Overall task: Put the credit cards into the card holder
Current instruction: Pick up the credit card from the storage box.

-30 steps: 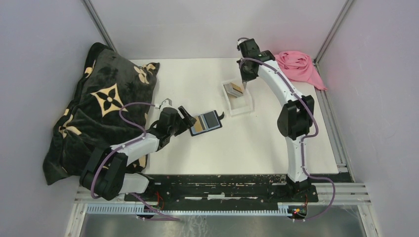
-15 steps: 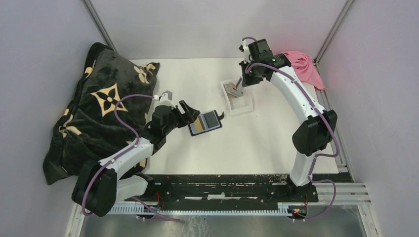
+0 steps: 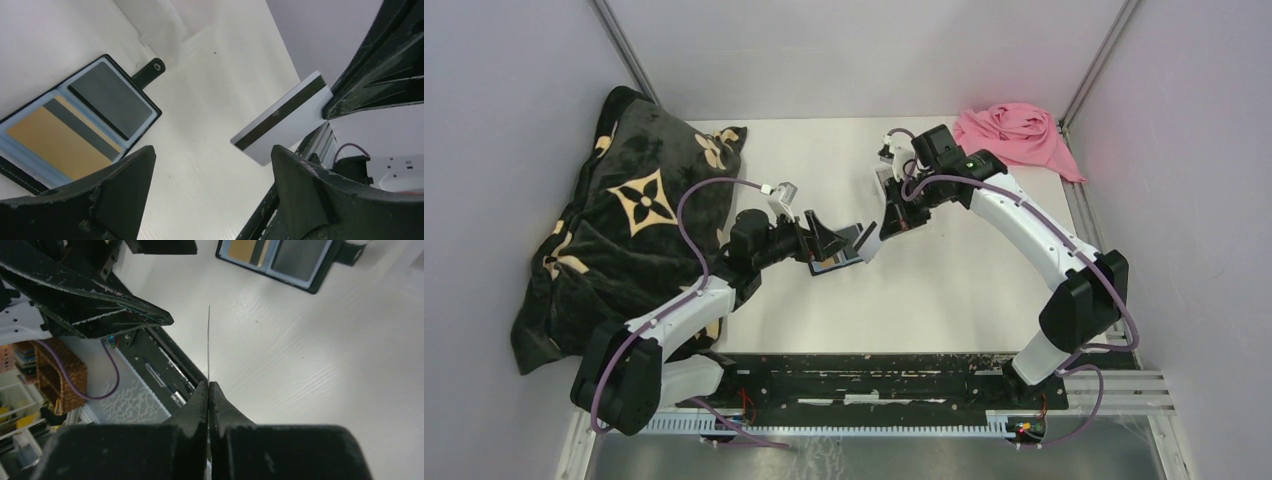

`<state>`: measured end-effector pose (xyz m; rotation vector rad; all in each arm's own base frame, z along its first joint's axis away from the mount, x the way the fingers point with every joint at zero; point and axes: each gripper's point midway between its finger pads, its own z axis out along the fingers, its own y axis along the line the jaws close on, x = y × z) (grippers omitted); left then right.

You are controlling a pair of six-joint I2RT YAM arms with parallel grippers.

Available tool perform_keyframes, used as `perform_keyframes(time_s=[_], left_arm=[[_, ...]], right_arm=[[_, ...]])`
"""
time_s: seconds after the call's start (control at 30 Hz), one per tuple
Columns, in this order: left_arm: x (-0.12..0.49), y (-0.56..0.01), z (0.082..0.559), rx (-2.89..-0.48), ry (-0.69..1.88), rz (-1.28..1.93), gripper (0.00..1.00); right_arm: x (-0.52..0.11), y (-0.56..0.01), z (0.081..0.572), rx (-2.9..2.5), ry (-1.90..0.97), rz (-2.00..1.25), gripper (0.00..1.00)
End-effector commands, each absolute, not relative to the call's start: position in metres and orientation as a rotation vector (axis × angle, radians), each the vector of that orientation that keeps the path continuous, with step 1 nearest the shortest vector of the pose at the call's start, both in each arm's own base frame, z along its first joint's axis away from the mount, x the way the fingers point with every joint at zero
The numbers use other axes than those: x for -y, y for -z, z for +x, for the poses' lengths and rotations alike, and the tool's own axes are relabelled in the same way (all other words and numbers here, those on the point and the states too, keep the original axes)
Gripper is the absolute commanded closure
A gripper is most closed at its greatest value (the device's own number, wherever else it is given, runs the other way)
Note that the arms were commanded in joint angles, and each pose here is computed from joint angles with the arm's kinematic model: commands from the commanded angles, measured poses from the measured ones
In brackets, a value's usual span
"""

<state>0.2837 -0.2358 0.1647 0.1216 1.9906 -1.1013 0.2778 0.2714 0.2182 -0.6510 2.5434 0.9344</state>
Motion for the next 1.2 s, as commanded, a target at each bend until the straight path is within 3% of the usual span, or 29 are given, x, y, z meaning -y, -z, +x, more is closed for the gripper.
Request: perform_keyframes(time_s=[0.0, 0.57, 0.77, 0.97, 1.07, 1.17], left_arm=[[0.251, -0.196, 0.273, -1.868, 1.193, 0.335, 0.07], [0.265, -0.198, 0.232, -1.868, 1.489, 0.506, 0.22], [0.262, -0.199, 0.23, -1.856, 1.555, 0.496, 0.43], [0.26, -0.196, 0.226, -1.858, 1.598, 0.481, 0.54], [0.26, -0.194, 0.224, -1.862, 1.615, 0.487, 0.69], [0.26, -0.192, 0.222, -1.872, 1.626, 0.487, 0.9]], right_arm=[[-0.289, -0.238, 0.25, -2.467, -1.188, -0.684, 0.99], [-0.311, -0.231, 0.229, -2.451, -1.51, -0.714, 0.99], [-0.314, -0.223, 0.228, -2.465, -1.558, -0.708, 0.99], [-0.318, -0.219, 0.232, -2.462, -1.581, -0.703, 0.99], [-0.32, -0.216, 0.235, -2.467, -1.583, -0.694, 0.99], [-0.321, -0.214, 0.237, -2.466, -1.586, -0.69, 0.99]])
